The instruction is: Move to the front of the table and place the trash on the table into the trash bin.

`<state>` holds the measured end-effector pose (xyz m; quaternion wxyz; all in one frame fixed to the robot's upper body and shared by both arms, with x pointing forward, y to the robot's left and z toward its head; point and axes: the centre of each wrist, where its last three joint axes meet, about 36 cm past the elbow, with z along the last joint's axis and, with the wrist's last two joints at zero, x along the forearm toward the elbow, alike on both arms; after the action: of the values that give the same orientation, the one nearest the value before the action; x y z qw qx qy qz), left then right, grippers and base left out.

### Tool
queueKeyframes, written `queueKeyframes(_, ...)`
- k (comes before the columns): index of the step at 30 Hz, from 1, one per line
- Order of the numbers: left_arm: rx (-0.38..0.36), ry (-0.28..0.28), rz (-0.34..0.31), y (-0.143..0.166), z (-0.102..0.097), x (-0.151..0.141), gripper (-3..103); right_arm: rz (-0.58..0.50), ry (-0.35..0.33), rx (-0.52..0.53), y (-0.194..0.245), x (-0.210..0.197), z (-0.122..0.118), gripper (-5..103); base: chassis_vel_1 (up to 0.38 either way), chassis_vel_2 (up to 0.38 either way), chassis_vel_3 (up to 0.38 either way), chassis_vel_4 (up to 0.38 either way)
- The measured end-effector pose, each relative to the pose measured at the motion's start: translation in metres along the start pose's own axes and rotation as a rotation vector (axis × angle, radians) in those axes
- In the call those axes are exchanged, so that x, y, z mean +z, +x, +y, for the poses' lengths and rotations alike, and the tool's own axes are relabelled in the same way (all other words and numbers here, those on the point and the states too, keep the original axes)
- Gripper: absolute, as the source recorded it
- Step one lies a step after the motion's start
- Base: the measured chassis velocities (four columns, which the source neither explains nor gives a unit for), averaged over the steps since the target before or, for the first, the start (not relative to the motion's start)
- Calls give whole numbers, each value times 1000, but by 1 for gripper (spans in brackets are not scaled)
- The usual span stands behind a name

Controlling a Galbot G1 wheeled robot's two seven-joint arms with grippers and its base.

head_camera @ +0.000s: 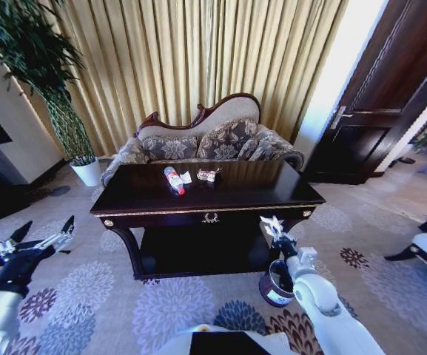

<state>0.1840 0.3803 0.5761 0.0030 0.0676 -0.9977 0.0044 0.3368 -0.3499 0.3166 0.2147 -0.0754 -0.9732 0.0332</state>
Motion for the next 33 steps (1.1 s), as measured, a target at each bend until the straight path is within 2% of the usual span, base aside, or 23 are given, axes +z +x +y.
queueKeyframes(3,0,3,-3,0,0,0,100,96,18,84,-33,41,-28,0,0,0,0,0)
queueKeyframes(4,0,3,-3,0,0,0,100,96,18,84,-33,41,-28,0,0,0,0,0)
queueKeyframes(7,-4,13,-5,0,-1,1,100,206,41,157,-61,77,-52,0,0,0,0,0)
queueKeyframes(9,-4,15,-5,0,-1,2,100,218,44,165,-65,81,-54,0,0,0,0,0)
queueKeyframes(11,-7,19,-4,1,-1,3,100,281,66,198,-78,101,-64,0,0,0,0,0)
queueKeyframes(15,-10,23,-2,2,-2,4,100,332,95,228,-91,123,-67,0,0,0,0,0)
queueKeyframes(19,-9,25,-5,2,-2,4,100,334,109,259,-110,129,-61,0,0,0,0,0)
queueKeyframes(20,-10,25,-4,3,-2,4,100,332,107,267,-113,129,-58,-3,0,0,0,0)
queueKeyframes(21,-10,24,-5,3,-1,4,100,329,104,269,-115,129,-55,2,0,0,0,0)
queueKeyframes(23,-11,23,-6,3,-1,4,100,328,104,267,-115,129,-53,2,0,0,0,0)
queueKeyframes(27,-8,26,-10,3,-1,4,100,320,114,254,-111,130,-47,24,0,0,0,0)
queueKeyframes(28,-8,26,-10,3,-1,4,100,320,114,254,-111,130,-47,24,0,0,0,0)
queueKeyframes(29,-2,36,-12,2,-2,4,100,318,109,254,-111,129,-47,29,0,0,0,0)
queueKeyframes(30,3,45,-14,2,-2,5,100,318,102,254,-111,129,-47,29,0,0,0,0)
queueKeyframes(33,19,73,-24,2,-3,6,100,326,67,252,-106,131,-46,45,0,0,0,0)
